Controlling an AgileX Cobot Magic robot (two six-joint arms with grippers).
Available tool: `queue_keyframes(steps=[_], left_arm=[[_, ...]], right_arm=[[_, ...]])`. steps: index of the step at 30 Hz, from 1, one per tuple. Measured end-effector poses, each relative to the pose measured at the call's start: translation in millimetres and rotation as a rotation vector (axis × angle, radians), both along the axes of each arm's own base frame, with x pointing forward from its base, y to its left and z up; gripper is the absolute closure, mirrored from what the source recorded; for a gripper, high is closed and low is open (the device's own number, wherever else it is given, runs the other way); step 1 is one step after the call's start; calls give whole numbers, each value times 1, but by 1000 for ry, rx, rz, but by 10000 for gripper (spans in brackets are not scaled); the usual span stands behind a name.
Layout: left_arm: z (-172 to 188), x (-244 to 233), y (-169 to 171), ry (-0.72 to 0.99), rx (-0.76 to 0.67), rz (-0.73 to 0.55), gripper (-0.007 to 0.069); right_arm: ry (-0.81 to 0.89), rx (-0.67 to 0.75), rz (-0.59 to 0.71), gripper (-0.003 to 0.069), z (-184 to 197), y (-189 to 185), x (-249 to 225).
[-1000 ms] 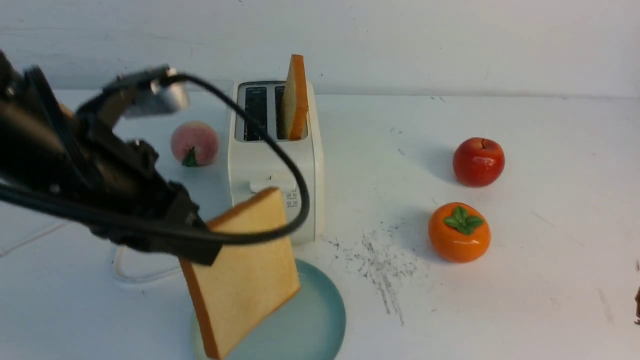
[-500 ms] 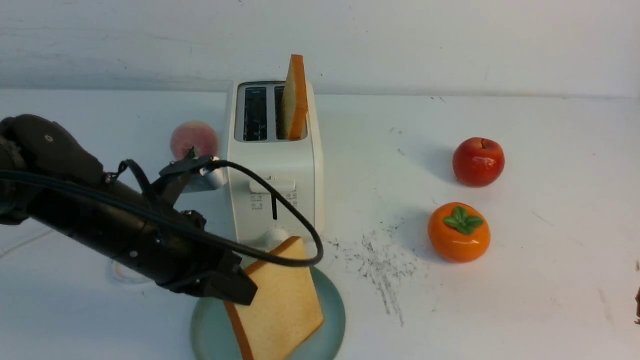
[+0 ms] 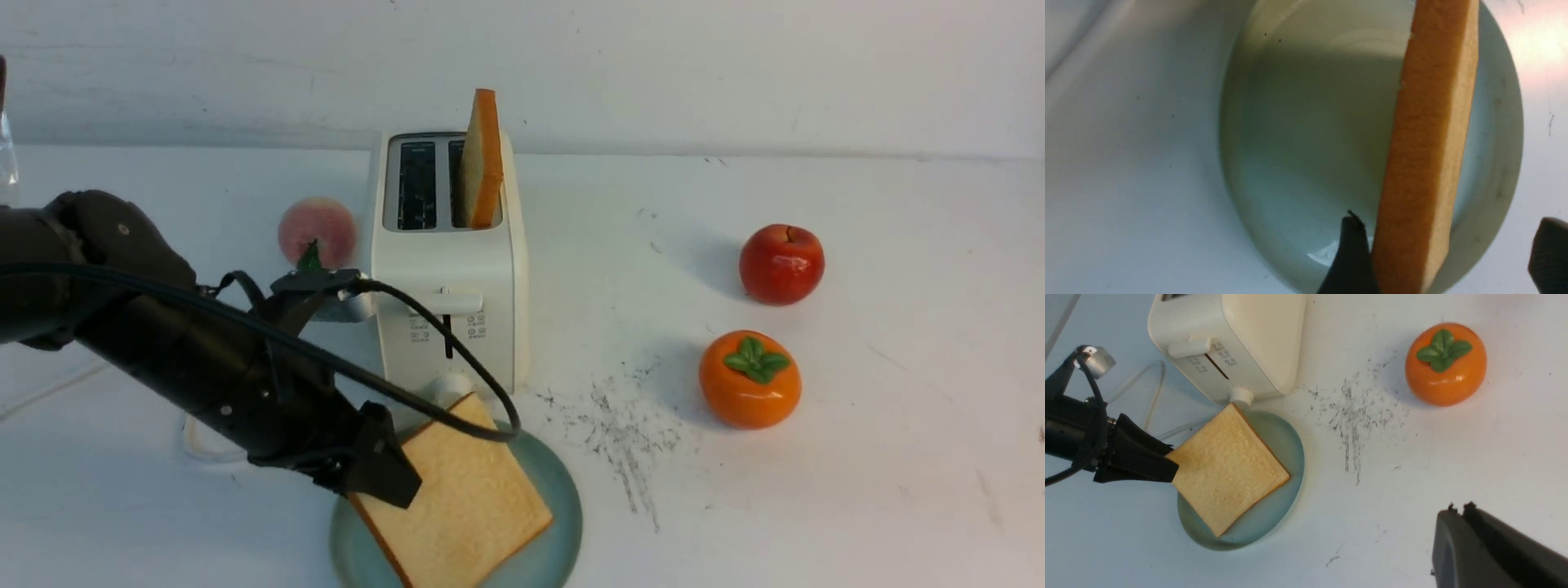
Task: Take toasted bread from bread machine on white table place on plate.
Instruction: 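Place the slice of bread on the plate with the left gripper, then grasp the toast slice in the toaster and pull it up out of the slot with the right gripper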
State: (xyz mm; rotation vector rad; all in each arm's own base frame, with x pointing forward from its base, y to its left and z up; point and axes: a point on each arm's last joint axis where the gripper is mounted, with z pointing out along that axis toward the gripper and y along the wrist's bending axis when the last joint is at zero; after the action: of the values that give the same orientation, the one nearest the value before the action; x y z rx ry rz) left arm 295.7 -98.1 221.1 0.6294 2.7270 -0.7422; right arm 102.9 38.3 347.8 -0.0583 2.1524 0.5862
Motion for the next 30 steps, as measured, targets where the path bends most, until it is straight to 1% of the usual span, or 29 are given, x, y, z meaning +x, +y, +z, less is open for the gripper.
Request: queue_keyframes(steps=[1,2,4,6,7,8,10,11,12,13,14,15,17,18,20,21,24,26,27,30], left_arm=[[1,0,0,1,4,-1,66],[7,3,2,20,38,5,54],[15,6,4,22,64,20,52],[29,14,9,29,132,75,76],[35,16,11,32,154,99,97],[37,17,11,27,153,100,102],[51,18,15,39,195,152,180],[56,17,16,40,207,159,216],[63,15,18,42,216,162,270],[72,10,19,34,224,162,361],[78,6,20,31,230,163,435],[80,5,21,30,233,164,482],[92,-4,23,11,229,180,620],[97,-7,24,-1,226,188,638],[114,-22,26,-42,207,226,639],[113,-22,26,-39,207,228,639],[134,-56,32,-107,179,254,639],[142,-75,36,-137,166,264,639],[144,-80,37,-147,163,266,639],[155,-128,45,-236,123,306,639]], right_arm=[[-2,-2,1,633,1,0,0],[-22,-19,13,631,8,0,5],[-30,-29,20,631,14,0,9],[-27,-42,29,630,25,-1,26],[-22,-44,30,628,27,-1,31],[-26,-45,31,627,29,-1,33],[0,-36,37,624,35,0,53],[6,-31,42,622,37,0,60],[11,-27,56,621,39,1,69],[12,-25,85,619,41,5,78],[12,-19,113,617,42,9,86],[11,-11,137,615,43,14,91],[11,-1,200,611,44,32,111],[14,0,226,609,44,38,116],[19,-2,296,601,42,63,136],[19,-3,307,599,42,67,137],[17,-25,379,564,37,104,165],[4,-39,397,533,35,122,182],[2,-41,404,522,35,123,181],[-44,-57,406,407,30,151,217]])
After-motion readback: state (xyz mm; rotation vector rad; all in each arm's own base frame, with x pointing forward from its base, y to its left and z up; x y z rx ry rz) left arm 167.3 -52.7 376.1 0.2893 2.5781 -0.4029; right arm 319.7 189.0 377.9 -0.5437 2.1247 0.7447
